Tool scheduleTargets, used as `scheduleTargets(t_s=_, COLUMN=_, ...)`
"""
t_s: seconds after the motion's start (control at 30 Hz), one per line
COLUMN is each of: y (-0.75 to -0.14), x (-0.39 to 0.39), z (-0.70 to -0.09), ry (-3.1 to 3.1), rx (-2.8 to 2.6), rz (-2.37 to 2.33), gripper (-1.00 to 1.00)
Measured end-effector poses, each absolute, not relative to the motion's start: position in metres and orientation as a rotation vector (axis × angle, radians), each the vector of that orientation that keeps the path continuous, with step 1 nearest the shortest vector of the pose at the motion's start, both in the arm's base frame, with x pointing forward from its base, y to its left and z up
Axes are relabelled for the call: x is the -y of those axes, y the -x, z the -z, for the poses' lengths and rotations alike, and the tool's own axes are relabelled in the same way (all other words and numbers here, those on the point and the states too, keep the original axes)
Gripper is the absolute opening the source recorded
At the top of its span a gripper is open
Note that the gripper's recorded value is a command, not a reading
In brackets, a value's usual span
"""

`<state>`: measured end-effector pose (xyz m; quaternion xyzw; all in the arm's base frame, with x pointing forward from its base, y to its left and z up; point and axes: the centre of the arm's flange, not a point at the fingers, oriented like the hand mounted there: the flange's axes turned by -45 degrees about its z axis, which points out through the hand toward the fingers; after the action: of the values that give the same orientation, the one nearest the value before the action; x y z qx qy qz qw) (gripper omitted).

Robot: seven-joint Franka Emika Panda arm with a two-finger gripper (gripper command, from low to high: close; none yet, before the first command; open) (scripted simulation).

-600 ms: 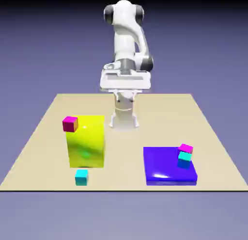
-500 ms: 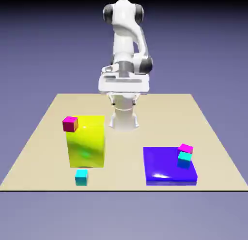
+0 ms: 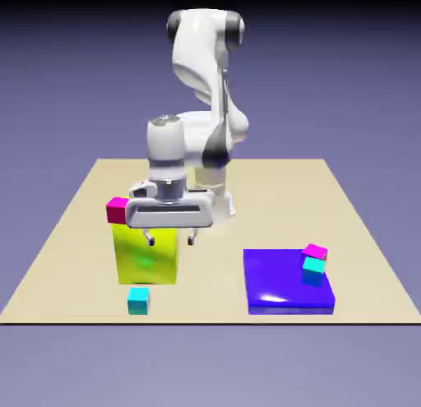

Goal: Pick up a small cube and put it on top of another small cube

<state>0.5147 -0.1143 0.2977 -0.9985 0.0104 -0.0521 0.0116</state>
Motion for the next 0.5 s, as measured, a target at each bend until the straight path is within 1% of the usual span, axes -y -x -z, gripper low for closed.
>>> scheduleTargets(t_s=0.37, y=-0.536, x=0.186, z=-0.194, ry=3.111, rx=-0.042, rz=-0.396, gripper=0.0)
scheduleTargets(t_s=0.43, y=-0.536, x=0.19, z=-0.19, ry=3.109, rx=-0.041, rz=-0.421, gripper=0.0)
scheduleTargets(t_s=0.5, y=-0.53, x=0.189, z=-0.149, ry=3.11, rx=-0.039, rz=-0.42, gripper=0.0)
